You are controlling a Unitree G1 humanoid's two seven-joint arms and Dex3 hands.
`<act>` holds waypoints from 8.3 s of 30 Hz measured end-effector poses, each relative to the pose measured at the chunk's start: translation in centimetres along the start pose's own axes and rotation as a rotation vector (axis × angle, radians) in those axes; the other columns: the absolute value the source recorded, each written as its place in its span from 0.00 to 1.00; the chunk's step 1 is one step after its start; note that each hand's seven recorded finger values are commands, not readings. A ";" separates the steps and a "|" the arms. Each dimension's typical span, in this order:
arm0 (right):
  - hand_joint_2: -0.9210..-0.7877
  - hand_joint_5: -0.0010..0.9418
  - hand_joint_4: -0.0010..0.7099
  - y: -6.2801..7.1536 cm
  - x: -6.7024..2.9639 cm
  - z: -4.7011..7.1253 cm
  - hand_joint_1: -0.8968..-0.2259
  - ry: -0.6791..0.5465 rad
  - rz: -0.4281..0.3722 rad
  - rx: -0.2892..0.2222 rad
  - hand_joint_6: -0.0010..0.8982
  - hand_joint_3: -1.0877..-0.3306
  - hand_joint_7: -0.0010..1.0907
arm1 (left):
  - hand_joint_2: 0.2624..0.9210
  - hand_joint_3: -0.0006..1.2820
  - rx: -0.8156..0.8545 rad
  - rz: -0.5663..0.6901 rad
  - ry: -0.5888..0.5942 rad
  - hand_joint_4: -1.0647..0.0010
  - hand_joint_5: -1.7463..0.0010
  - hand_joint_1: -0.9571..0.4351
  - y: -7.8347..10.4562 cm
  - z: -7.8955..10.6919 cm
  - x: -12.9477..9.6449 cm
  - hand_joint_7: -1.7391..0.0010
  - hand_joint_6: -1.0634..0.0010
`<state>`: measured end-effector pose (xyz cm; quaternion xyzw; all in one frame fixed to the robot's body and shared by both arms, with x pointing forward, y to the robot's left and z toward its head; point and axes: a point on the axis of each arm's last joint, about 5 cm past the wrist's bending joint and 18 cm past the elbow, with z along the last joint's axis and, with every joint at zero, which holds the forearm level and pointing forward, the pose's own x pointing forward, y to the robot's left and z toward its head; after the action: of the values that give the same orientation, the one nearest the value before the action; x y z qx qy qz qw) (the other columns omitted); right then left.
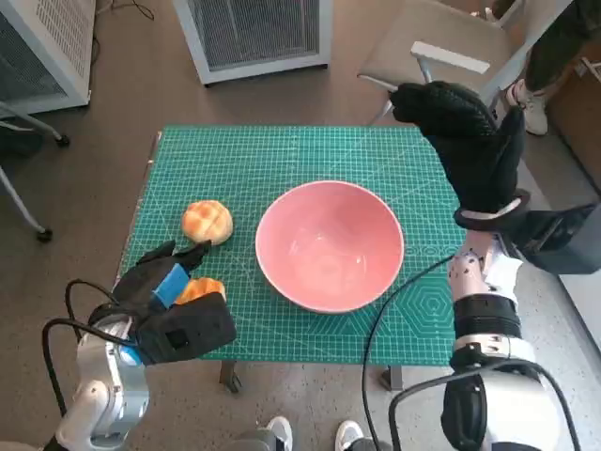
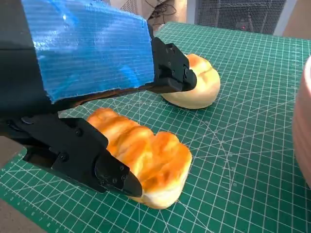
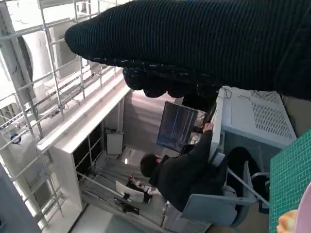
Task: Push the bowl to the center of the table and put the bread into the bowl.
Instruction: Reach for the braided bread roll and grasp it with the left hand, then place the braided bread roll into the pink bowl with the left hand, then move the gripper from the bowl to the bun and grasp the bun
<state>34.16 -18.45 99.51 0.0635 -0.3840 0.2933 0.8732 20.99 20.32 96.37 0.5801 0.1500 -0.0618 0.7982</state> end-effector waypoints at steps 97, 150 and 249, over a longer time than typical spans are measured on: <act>0.00 0.01 0.26 -0.4 0.26 0.4 0.42 -0.005 0.022 0.034 0.10 0.70 0.40 | 0.94 0.06 0.069 0.154 -0.132 0.28 0.38 0.69 0.5 0.8 -1.3 0.36 0.36; 0.00 0.00 0.28 0.0 0.66 0.4 0.45 -0.010 0.029 0.047 0.10 0.70 0.40 | 0.97 0.01 0.156 0.445 -0.444 0.22 0.41 0.69 7.4 9.2 -3.2 0.38 0.35; 0.00 0.00 0.29 0.0 -0.60 0.7 0.39 -0.006 -0.027 -0.006 0.14 0.71 0.34 | 0.84 0.00 0.287 0.117 -0.587 1.00 1.00 0.32 4.5 14.5 2.8 1.00 0.79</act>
<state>33.36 -18.93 99.57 0.0669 -0.3868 0.2802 0.8760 27.28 8.26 103.70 0.6517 -0.1301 -0.2009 0.7197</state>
